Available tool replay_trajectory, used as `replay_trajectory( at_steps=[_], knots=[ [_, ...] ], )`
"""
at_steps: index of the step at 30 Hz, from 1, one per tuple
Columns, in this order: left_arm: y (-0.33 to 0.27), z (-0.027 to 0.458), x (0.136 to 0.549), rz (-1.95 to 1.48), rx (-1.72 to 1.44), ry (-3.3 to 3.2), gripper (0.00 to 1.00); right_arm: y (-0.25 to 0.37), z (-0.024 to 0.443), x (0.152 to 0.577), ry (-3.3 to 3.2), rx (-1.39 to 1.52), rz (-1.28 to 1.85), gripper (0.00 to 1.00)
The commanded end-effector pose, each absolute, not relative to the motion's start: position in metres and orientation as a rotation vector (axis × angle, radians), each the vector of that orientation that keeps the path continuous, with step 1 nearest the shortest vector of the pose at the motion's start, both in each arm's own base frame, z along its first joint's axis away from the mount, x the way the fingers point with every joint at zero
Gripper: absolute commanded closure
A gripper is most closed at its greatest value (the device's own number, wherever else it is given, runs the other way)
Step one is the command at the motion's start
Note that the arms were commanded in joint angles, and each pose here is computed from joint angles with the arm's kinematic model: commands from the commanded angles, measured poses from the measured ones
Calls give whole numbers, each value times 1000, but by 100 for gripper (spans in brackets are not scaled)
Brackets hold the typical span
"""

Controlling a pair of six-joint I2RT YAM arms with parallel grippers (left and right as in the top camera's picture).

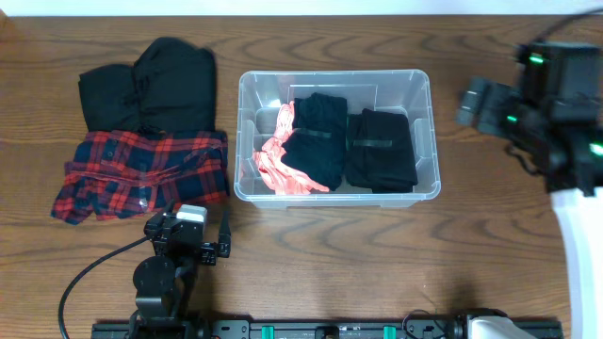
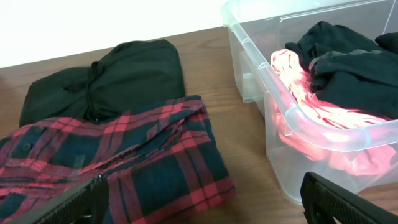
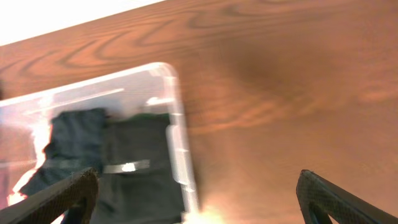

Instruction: Pack container

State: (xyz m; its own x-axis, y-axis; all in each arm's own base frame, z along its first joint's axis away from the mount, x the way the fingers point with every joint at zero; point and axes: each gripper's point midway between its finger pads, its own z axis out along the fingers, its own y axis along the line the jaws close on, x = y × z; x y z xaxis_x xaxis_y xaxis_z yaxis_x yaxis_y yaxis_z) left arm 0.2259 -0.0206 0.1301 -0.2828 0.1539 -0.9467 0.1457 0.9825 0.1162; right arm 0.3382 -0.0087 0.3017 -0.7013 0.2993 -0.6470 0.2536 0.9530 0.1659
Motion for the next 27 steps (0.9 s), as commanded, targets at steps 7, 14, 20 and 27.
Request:
replay_trajectory(
  at_steps=[7,14,20,27],
  knots=[
    [-20,120,226,4,213,1884,2,-37,322,300,2332,486,37,1],
    [-20,120,226,4,213,1884,2,-37,322,299,2333,487,36,1],
    [-20,120,226,4,214,1883,2,-37,322,299,2334,487,36,1],
    [-32,120,224,-63,259,1878,2,-37,322,299,2334,487,36,1]
  ],
)
